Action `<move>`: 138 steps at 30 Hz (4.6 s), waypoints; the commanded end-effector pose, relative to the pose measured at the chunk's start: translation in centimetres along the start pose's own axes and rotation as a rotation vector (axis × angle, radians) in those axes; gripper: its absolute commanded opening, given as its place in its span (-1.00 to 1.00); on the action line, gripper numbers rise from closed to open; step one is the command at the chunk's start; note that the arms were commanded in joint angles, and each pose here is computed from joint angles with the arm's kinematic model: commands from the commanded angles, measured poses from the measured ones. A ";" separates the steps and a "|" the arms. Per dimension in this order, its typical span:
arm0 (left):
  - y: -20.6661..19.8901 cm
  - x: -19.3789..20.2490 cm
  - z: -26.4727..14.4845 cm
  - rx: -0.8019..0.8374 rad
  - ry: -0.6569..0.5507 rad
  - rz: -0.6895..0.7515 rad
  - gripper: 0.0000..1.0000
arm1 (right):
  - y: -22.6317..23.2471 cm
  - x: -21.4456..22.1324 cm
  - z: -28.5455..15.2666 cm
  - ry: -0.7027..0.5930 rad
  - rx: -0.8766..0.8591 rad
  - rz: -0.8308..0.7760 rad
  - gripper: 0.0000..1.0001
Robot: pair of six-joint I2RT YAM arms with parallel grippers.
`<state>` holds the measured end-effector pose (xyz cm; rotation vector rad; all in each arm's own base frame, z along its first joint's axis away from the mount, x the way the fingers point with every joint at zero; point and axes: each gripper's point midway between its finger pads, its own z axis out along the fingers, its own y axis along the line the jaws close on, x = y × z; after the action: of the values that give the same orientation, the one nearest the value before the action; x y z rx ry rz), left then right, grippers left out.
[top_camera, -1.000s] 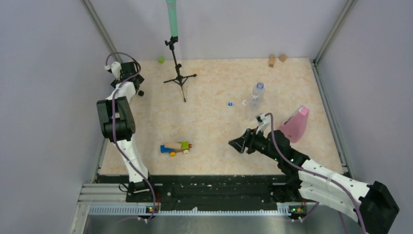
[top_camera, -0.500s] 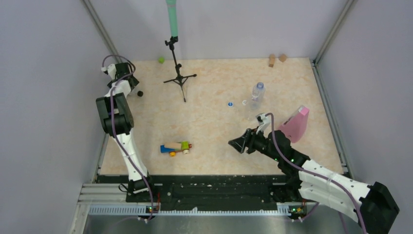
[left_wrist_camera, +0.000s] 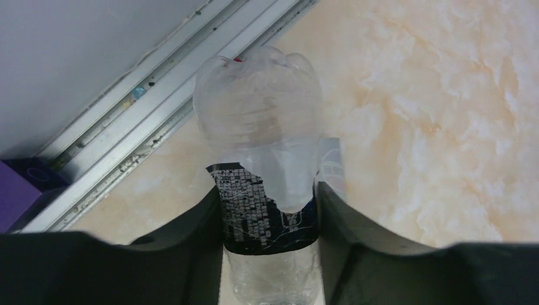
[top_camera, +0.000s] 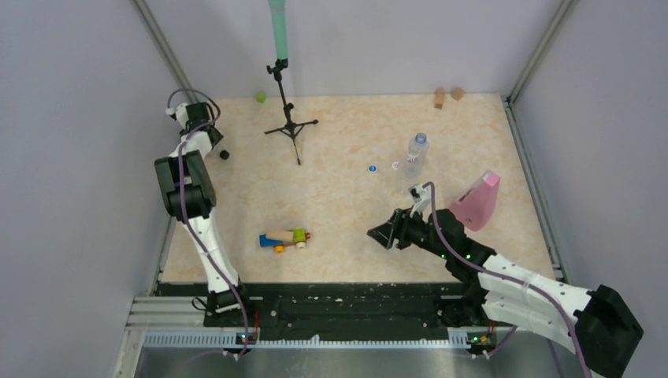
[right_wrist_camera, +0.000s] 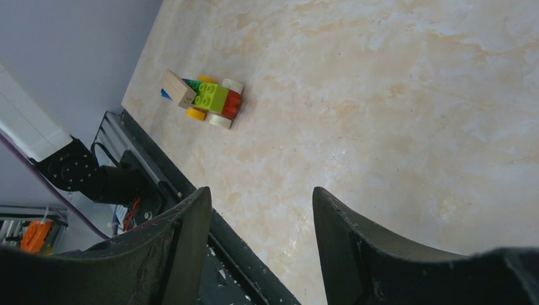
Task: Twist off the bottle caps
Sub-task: Pick up the plastic bottle at the center of the board.
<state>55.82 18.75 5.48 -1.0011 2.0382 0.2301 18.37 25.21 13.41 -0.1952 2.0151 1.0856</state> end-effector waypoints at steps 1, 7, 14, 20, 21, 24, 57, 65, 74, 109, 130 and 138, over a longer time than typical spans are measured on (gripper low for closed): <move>-1.8 -0.4 -2.5 0.128 0.000 -0.113 -0.27 | 3.3 -2.9 -0.1 -0.059 -0.089 -0.014 0.18; -4.7 -0.1 -8.4 0.288 0.036 -0.282 -0.31 | 3.8 -3.3 -0.8 -0.079 -0.105 0.029 0.17; -6.4 2.3 -17.5 0.493 0.004 -0.445 -0.33 | 3.2 -3.3 -1.8 -0.078 -0.052 0.043 0.17; -7.2 4.3 -26.3 0.659 -0.071 -0.454 -0.33 | 3.3 -3.8 -2.5 -0.092 -0.039 0.043 0.16; -7.8 4.9 -28.5 0.707 -0.076 -0.433 -0.33 | 3.7 -4.2 -2.6 -0.107 -0.051 0.042 0.16; -8.2 6.7 -32.5 0.780 -0.070 -0.420 -0.33 | 4.8 -5.8 -2.7 -0.168 -0.090 0.049 0.16; -5.8 21.3 -47.8 1.403 0.227 -0.428 -0.29 | 12.4 -2.1 4.0 -0.288 -0.213 0.026 0.19; -5.9 21.2 -48.3 1.434 0.228 -0.423 -0.30 | 13.4 -1.4 5.4 -0.270 -0.250 0.068 0.17; -6.2 21.3 -48.7 1.449 0.214 -0.370 -0.28 | 13.5 -1.5 5.2 -0.276 -0.261 0.099 0.15; -5.8 21.1 -50.9 1.561 0.222 -0.358 -0.28 | 13.9 -0.4 7.1 -0.125 -0.310 0.154 -0.09; -5.2 22.1 -49.6 1.516 0.164 -0.258 0.44 | 12.2 0.5 6.9 -0.064 -0.231 0.061 -0.94; -4.0 22.4 -47.1 1.398 -0.002 0.000 0.73 | 8.6 1.5 5.2 0.038 -0.050 -0.136 -0.97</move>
<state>22.29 -20.29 20.21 -0.1906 1.5505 -1.2405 15.67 36.29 15.34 -0.2906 1.9724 1.2030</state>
